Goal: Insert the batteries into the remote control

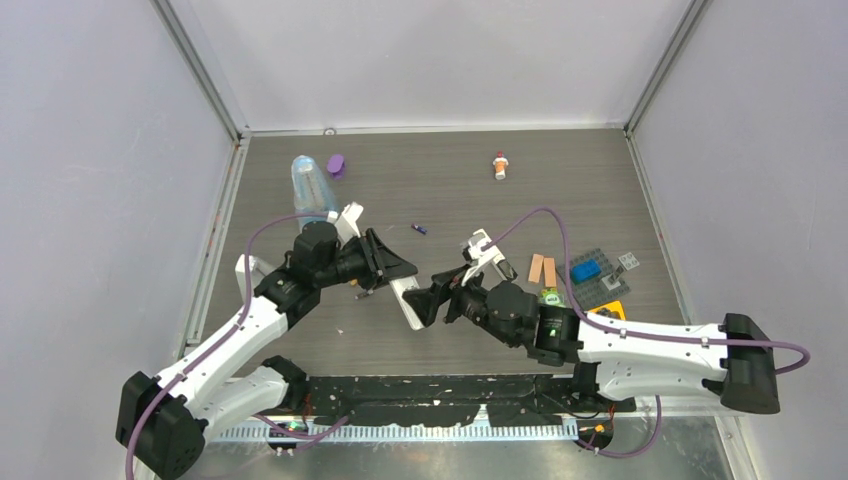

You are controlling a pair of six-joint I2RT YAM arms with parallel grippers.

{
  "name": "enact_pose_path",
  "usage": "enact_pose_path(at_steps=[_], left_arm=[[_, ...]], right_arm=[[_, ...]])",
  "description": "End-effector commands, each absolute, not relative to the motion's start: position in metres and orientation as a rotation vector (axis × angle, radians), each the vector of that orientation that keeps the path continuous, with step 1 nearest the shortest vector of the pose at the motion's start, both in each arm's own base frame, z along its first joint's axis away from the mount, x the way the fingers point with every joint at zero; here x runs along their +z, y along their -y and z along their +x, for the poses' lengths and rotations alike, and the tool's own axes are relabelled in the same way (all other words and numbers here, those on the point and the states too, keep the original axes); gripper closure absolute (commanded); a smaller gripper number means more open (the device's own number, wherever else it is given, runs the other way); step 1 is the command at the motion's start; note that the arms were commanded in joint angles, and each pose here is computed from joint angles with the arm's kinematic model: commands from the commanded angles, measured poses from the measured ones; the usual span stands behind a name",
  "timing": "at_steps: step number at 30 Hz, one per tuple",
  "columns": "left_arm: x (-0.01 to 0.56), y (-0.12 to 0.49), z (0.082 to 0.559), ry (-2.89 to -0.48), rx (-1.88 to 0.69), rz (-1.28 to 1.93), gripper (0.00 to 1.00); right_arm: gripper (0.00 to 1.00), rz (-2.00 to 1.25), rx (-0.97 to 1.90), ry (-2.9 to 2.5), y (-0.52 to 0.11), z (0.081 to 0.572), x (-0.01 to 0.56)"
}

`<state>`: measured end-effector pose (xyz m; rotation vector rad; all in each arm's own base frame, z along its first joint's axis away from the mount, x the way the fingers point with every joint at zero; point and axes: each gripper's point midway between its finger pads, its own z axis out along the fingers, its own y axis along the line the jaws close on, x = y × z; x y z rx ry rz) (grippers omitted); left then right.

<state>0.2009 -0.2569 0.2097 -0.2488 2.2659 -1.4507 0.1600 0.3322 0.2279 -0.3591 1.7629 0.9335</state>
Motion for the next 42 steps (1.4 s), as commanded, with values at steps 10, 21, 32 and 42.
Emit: enact_pose_path(at_steps=[10,21,32,42], left_arm=[[0.246,0.259,0.21,-2.129,-1.428,-0.073,1.0],[0.258,0.258,0.216,-2.076,-1.409,-0.056,1.0],[0.26,0.257,0.224,-2.044,-1.45,-0.198,1.0],[0.262,0.259,0.225,-2.019,-1.499,-0.229,1.0]], right_arm=[[0.05,0.107,1.374,-1.993,-0.324,0.155,0.254],[0.05,0.555,1.5,-2.154,-0.309,0.15,0.219],[0.05,0.717,1.713,-2.045,-0.323,0.152,0.235],[0.05,0.793,1.806,-2.017,-0.335,0.156,0.24]])
